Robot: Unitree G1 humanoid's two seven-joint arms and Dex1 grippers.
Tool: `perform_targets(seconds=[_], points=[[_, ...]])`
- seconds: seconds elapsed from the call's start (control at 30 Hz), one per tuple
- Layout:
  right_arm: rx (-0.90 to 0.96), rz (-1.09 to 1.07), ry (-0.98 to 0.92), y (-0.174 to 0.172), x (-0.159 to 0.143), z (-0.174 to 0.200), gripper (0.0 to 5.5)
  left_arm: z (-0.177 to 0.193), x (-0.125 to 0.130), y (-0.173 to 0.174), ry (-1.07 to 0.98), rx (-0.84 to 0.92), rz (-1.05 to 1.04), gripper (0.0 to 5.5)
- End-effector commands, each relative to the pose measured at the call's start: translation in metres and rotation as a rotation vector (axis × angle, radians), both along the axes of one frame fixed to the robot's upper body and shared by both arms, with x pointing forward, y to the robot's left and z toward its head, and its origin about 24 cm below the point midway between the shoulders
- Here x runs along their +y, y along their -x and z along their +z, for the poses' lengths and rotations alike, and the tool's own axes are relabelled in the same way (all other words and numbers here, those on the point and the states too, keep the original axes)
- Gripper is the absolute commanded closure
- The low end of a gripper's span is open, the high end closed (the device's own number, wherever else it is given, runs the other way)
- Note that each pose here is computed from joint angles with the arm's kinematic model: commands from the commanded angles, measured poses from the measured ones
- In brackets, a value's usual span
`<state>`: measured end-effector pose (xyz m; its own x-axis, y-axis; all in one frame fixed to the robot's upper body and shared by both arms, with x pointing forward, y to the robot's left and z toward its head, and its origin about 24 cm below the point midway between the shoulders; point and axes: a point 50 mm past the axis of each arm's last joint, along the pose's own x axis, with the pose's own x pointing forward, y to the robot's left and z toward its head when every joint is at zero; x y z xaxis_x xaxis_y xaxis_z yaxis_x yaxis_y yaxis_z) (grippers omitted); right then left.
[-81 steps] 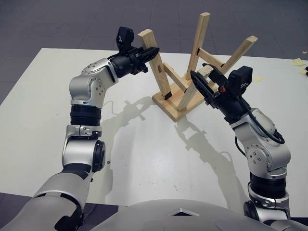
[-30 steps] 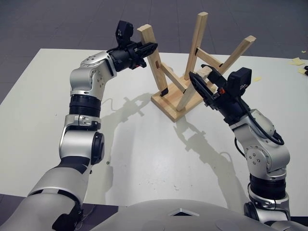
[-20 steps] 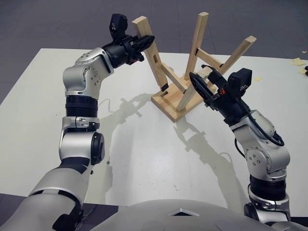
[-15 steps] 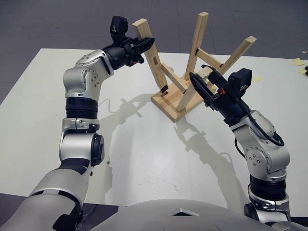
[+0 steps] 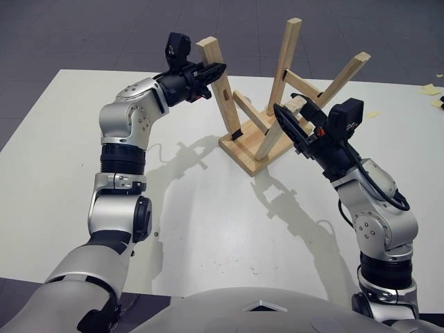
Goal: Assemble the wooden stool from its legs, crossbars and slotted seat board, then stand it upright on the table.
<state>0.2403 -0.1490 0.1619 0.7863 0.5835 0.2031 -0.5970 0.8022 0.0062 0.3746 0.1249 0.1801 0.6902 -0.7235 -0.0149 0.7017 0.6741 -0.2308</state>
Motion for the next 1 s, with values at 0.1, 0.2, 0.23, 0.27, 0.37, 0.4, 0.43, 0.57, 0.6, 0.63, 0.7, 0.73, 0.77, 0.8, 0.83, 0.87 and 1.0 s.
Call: perform_targets(seconds=[0.1,0.2,0.23,0.27,0.37,0.4,0.43,0.57,0.6,0.63,0.7,0.73,0.77,0.8,0.83,0.87,1.0], points=[[0.055,0.002,0.004,-0.001,0.002,-0.009,3.37,0.009,-0.012,-0.001,0.015,-0.027,-0.064,4.46],[0.055,0.002,0.003,-0.001,0.002,-0.009,3.37,0.006,-0.014,0.000,0.001,-0.022,-0.072,4.46],[0.055,0.002,0.002,-0.001,0.002,-0.009,3.37,0.005,-0.014,0.000,-0.004,-0.021,-0.074,4.46],[0.055,0.001,0.002,-0.001,0.002,-0.009,3.37,0.003,-0.014,0.000,-0.008,-0.020,-0.075,4.46],[0.053,0.000,0.001,-0.001,0.002,-0.009,3.37,-0.003,-0.013,0.000,-0.043,-0.019,-0.080,4.46],[0.052,-0.001,0.000,-0.001,0.002,-0.009,3.37,-0.005,-0.013,0.001,-0.065,-0.023,-0.086,4.46],[0.051,-0.001,0.000,-0.001,0.002,-0.009,3.37,-0.007,-0.013,0.001,-0.080,-0.024,-0.091,4.46],[0.048,-0.001,-0.001,-0.001,0.003,-0.008,3.37,-0.013,-0.011,0.001,-0.131,-0.032,-0.093,4.46],[0.047,-0.002,-0.002,-0.001,0.003,-0.008,3.37,-0.014,-0.011,0.001,-0.155,-0.040,-0.095,4.46],[0.047,-0.002,-0.002,-0.001,0.003,-0.008,3.37,-0.016,-0.010,0.001,-0.161,-0.041,-0.094,4.46],[0.046,-0.002,-0.001,-0.001,0.003,-0.008,3.37,-0.017,-0.009,0.000,-0.167,-0.044,-0.087,4.46],[0.046,-0.002,-0.001,-0.001,0.002,-0.008,3.37,-0.017,-0.009,-0.001,-0.166,-0.044,-0.081,4.46],[0.046,-0.002,0.000,-0.001,0.002,-0.007,3.37,-0.017,-0.008,-0.002,-0.175,-0.049,-0.073,4.46],[0.045,-0.002,0.000,-0.001,0.002,-0.007,3.37,-0.018,-0.006,-0.004,-0.186,-0.050,-0.061,4.46],[0.045,-0.002,0.000,-0.001,0.002,-0.007,3.37,-0.020,-0.005,-0.005,-0.195,-0.051,-0.052,4.46],[0.045,-0.003,0.001,-0.001,0.002,-0.007,3.37,-0.020,-0.004,-0.006,-0.194,-0.050,-0.042,4.46],[0.047,-0.003,0.000,-0.001,0.002,-0.007,3.37,-0.013,-0.003,-0.009,-0.123,-0.041,-0.028,4.46]])
